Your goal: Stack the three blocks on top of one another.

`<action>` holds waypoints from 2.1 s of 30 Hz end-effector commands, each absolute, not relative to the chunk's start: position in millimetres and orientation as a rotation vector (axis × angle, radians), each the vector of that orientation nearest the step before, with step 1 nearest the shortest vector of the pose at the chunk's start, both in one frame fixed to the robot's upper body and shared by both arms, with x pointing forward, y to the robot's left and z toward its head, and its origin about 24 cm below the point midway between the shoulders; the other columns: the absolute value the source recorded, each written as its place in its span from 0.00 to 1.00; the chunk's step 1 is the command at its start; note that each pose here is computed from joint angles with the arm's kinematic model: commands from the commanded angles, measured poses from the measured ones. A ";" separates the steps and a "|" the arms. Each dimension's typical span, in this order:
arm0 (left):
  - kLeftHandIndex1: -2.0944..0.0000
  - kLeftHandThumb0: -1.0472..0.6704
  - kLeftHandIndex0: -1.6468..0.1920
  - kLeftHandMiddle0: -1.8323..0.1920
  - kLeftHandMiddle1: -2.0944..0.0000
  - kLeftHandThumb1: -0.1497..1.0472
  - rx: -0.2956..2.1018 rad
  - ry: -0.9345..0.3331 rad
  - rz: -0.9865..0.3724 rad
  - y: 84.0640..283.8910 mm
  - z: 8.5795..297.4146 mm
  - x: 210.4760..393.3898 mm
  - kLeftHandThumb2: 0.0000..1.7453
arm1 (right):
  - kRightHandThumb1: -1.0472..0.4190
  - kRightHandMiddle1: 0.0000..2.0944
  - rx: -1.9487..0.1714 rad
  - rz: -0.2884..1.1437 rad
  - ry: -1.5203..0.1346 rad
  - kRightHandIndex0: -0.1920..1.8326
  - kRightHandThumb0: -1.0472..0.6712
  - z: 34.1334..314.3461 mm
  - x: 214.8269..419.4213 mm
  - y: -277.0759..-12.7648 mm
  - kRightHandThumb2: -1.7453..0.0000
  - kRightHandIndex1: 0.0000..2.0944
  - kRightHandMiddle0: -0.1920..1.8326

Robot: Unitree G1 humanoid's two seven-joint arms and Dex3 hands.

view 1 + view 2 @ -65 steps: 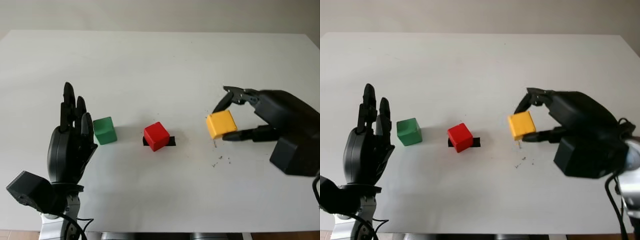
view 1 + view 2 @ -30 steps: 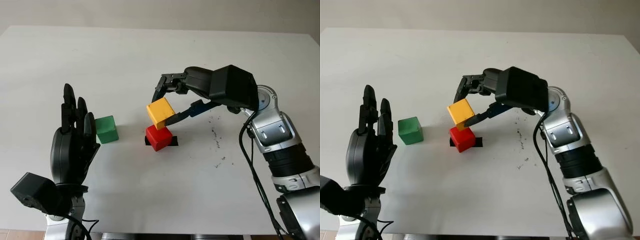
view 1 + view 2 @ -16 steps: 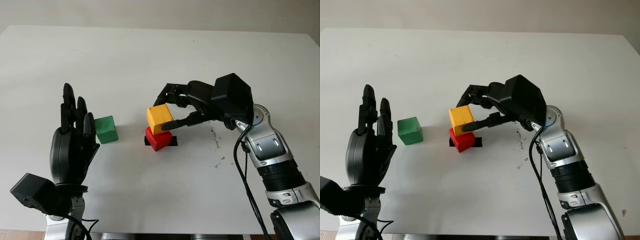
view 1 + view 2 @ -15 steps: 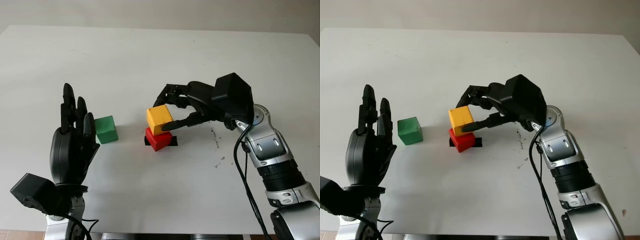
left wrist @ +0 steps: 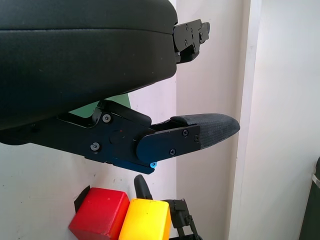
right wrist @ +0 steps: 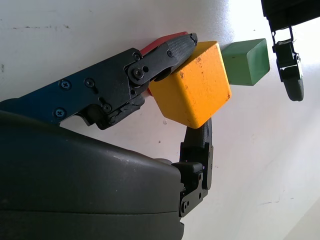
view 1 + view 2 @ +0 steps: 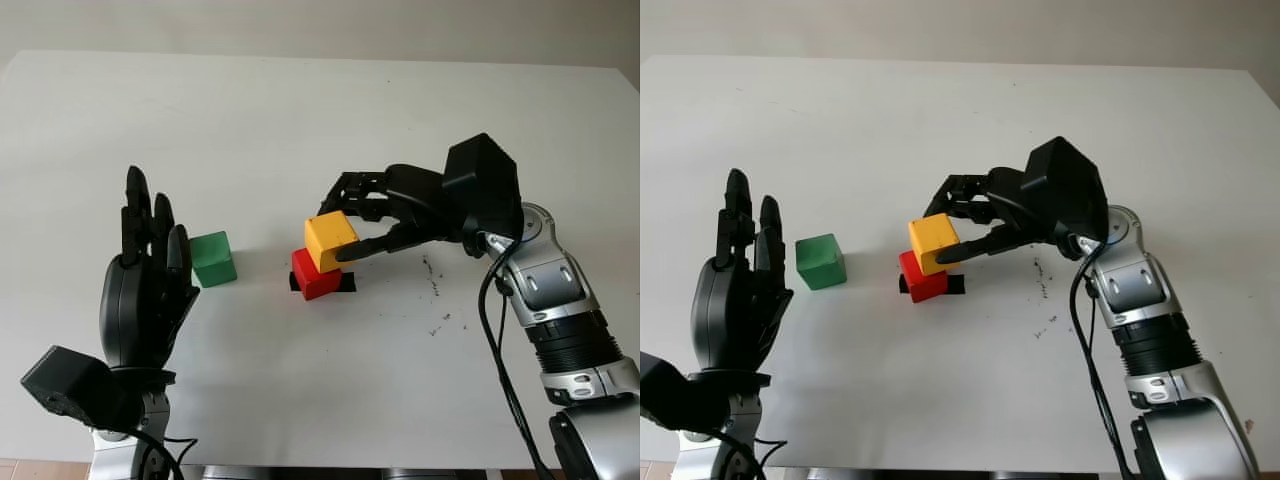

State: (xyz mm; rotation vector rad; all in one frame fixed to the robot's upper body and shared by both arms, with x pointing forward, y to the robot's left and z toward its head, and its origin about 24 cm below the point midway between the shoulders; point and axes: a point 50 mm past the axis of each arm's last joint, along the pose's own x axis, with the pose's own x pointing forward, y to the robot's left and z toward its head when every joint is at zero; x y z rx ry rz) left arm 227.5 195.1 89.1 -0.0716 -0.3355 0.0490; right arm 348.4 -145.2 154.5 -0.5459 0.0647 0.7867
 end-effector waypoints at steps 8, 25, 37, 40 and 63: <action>0.98 0.22 1.00 0.98 0.97 1.00 -0.070 -0.343 0.050 195.7 89.6 225.8 0.32 | 0.10 0.76 -0.572 0.792 0.039 0.22 0.30 158.6 351.8 -145.9 0.97 0.02 0.29; 0.99 0.22 1.00 0.99 0.98 1.00 -0.065 -0.335 0.049 194.3 89.6 225.0 0.32 | 0.10 0.76 -0.531 0.851 0.028 0.21 0.31 159.3 347.5 -133.6 0.97 0.02 0.29; 0.99 0.21 1.00 0.99 0.97 1.00 -0.072 -0.324 0.056 192.6 88.9 224.4 0.32 | 0.09 0.76 -0.528 0.865 0.009 0.20 0.32 160.5 343.0 -131.0 0.97 0.02 0.27; 0.99 0.21 1.00 0.99 0.97 1.00 -0.072 -0.326 0.055 192.3 89.4 223.8 0.32 | 0.09 0.76 -0.533 0.863 0.008 0.20 0.32 160.3 343.1 -131.3 0.97 0.02 0.26; 0.98 0.22 1.00 0.99 0.97 1.00 -0.077 -0.324 0.057 192.7 87.8 223.4 0.32 | 0.13 0.31 -0.676 0.892 0.053 0.05 0.23 157.9 337.9 -130.5 0.97 0.01 0.10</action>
